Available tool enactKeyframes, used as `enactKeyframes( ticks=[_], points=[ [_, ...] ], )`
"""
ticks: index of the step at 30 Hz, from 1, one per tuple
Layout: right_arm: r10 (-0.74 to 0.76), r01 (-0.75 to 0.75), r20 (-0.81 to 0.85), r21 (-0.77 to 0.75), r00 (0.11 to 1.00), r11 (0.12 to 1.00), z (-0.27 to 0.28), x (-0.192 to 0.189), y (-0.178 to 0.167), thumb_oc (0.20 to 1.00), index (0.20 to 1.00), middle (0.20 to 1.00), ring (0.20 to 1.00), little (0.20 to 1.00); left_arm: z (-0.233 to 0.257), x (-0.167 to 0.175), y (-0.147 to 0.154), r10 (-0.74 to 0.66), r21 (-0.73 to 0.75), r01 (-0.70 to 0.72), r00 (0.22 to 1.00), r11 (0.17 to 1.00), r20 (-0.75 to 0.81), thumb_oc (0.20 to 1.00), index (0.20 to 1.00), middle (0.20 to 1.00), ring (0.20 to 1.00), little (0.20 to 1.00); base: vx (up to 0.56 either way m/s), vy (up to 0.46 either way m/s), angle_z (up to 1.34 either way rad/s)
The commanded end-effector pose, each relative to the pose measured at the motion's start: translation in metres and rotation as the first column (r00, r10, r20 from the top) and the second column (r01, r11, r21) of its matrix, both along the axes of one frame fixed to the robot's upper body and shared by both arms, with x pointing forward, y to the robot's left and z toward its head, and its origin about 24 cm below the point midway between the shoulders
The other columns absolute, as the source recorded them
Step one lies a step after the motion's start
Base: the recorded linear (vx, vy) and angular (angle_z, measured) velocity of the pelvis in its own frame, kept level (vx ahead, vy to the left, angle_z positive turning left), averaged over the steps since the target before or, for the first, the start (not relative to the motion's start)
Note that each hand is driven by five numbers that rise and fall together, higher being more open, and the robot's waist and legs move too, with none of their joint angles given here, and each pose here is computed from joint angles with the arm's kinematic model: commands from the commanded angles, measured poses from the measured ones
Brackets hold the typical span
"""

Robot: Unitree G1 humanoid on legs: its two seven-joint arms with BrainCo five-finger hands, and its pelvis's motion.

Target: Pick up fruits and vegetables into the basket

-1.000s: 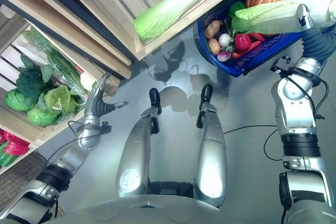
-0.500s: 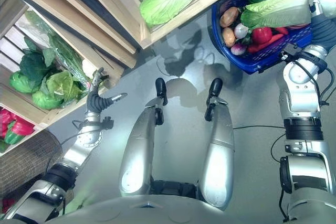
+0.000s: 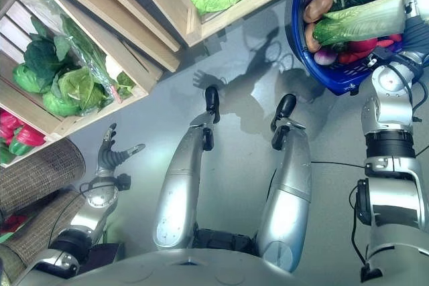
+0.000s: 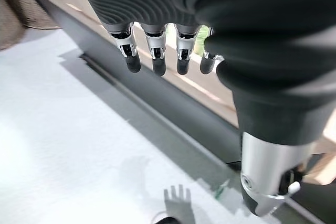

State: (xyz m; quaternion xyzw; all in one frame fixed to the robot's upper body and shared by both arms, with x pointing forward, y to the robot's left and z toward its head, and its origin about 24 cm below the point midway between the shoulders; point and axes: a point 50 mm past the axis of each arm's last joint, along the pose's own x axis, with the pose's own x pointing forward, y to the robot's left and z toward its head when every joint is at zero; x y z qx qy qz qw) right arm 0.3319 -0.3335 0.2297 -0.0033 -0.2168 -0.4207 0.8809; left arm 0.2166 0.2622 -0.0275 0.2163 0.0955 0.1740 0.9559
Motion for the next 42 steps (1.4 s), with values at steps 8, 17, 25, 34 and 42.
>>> enactKeyframes(
  ticks=[8,17,25,34,42],
  points=[
    [-0.029,0.034,-0.282,0.012,0.959,0.999,-0.012,0.001,-0.042,0.2,0.2,0.2,0.2,0.2,-0.005,-0.017,0.002,-0.024,-0.002,0.024,1.0,1.0,-0.009,1.0,1.0,1.0,1.0,1.0,-0.01,-0.016,0.01],
    [-0.04,0.08,-0.368,0.095,0.929,0.992,-0.032,-0.006,-0.063,1.0,1.0,1.0,1.0,1.0,0.01,-0.012,0.004,-0.048,0.006,0.048,0.997,0.999,0.063,1.0,1.0,1.0,1.0,1.0,-0.02,-0.042,0.04],
    [-0.215,0.192,-0.174,-0.138,0.961,0.972,-0.008,-0.016,-0.048,1.0,1.0,1.0,1.0,1.0,0.03,-0.008,-0.002,-0.06,-0.024,0.066,0.977,0.998,0.205,1.0,1.0,1.0,1.0,1.0,-0.01,0.01,0.02],
    [-0.238,0.259,0.107,-0.302,0.965,0.917,-0.011,-0.047,0.002,1.0,1.0,1.0,1.0,1.0,0.077,0.0,-0.013,-0.068,-0.029,0.094,0.868,0.995,0.491,1.0,1.0,1.0,1.0,1.0,-0.01,0.049,-0.06],
    [-0.144,0.214,0.203,-0.385,0.968,0.898,-0.03,-0.072,0.038,1.0,1.0,1.0,1.0,1.0,0.112,0.007,-0.014,-0.057,-0.012,0.083,0.782,0.997,0.62,1.0,1.0,1.0,1.0,1.0,-0.03,0.053,-0.09]
  ],
)
